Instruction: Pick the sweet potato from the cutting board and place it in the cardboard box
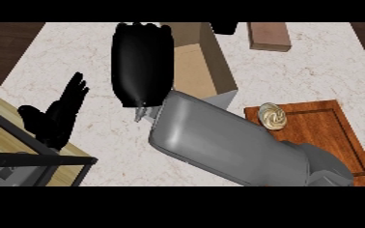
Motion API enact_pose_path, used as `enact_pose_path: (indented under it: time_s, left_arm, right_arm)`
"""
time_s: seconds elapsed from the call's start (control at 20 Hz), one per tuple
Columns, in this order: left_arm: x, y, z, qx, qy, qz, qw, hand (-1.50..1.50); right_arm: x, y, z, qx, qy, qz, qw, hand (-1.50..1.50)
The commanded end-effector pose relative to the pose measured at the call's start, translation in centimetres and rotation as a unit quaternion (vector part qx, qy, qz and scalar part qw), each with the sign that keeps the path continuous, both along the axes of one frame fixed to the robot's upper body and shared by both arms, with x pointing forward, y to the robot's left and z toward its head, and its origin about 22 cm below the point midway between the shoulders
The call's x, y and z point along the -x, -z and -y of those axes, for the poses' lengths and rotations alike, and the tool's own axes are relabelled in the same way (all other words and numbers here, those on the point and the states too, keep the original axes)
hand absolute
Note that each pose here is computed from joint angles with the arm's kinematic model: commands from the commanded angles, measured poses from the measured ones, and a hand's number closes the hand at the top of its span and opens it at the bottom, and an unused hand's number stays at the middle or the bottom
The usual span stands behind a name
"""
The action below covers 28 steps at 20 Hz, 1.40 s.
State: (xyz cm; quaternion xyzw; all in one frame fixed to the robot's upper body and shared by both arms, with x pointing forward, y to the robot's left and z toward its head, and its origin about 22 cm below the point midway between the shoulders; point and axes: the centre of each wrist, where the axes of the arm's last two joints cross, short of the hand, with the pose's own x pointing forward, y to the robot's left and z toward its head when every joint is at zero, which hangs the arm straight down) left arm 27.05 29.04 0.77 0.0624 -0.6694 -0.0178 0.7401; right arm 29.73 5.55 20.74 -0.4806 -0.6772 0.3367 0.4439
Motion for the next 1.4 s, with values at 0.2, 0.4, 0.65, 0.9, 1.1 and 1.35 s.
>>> enact_pose_path:
  time_s: [0.2,0.4,0.65,0.9,1.1,1.35]
  left_arm:
    - [-1.1,-3.3,3.0,0.063,0.005,0.046,0.9969,0.0]
    - [-0.5,-2.2,3.3,0.066,0.007,0.045,0.9968,0.0]
    - [-1.1,-3.3,3.0,0.061,0.009,0.049,0.9969,0.0]
    - [-1.0,-4.1,3.3,0.074,0.003,0.045,0.9962,0.0]
    - [-0.7,-2.8,2.7,0.069,-0.005,0.044,0.9966,0.0]
    - [-0.1,-2.6,2.8,0.063,0.003,0.045,0.997,0.0]
  right_arm:
    - [-4.4,1.3,0.4,0.003,0.087,-0.024,0.996,1.5]
    - [-6.9,3.7,1.5,0.058,0.088,-0.071,0.992,1.5]
    - [-8.3,8.7,4.0,0.14,0.127,-0.239,0.952,-1.5]
    - [-9.1,8.0,4.6,0.062,0.095,-0.223,0.968,-1.5]
    - [-8.8,7.7,4.2,0.012,0.054,-0.098,0.994,-1.5]
    - [-8.5,5.7,3.8,-0.105,0.018,0.018,0.994,-1.5]
